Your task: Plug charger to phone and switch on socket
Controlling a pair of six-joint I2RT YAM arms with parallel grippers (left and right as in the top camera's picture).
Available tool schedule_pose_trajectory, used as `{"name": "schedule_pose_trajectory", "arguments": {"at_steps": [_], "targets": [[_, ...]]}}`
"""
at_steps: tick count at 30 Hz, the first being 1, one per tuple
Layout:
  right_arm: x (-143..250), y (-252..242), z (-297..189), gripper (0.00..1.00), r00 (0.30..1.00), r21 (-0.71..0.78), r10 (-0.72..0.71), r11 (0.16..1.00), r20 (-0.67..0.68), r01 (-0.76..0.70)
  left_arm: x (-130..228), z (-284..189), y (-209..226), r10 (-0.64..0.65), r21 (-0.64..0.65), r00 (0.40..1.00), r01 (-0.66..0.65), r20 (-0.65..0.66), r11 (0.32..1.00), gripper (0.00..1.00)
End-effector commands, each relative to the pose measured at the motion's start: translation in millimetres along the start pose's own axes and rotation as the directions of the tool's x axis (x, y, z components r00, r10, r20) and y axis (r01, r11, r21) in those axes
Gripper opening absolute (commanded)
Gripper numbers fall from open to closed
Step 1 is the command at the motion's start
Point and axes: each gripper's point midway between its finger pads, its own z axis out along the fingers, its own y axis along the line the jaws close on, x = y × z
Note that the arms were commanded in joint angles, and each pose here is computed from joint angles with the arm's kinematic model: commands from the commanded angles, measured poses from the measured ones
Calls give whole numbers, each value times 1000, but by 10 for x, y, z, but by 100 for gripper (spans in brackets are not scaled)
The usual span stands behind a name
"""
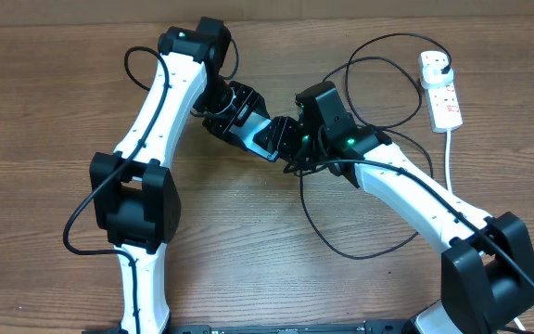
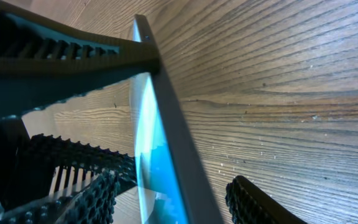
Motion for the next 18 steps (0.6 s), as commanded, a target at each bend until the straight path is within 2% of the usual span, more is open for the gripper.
{"name": "schedule_pose_trajectory", "arguments": {"at_steps": [1,10,15,18], "targets": [[-90,51,-22,58,999,0,-10,1000,39,10,43,-70,-73,-6,27,1000,5,3,1000,4],[-366,-43,-178,68,995,-7,-5,1000,99,6,-256,-160,14,-40,12,994,39,99,999,4],[-620,-148,-440,70,986,-7,6,1000,164,-5,-380,-248,70,-59,25,994,57,91,998,4],[-782,-246,-615,71,978,-5,27,1000,207,-27,-335,-297,50,-24,60,1000,22,19,998,4]]}}
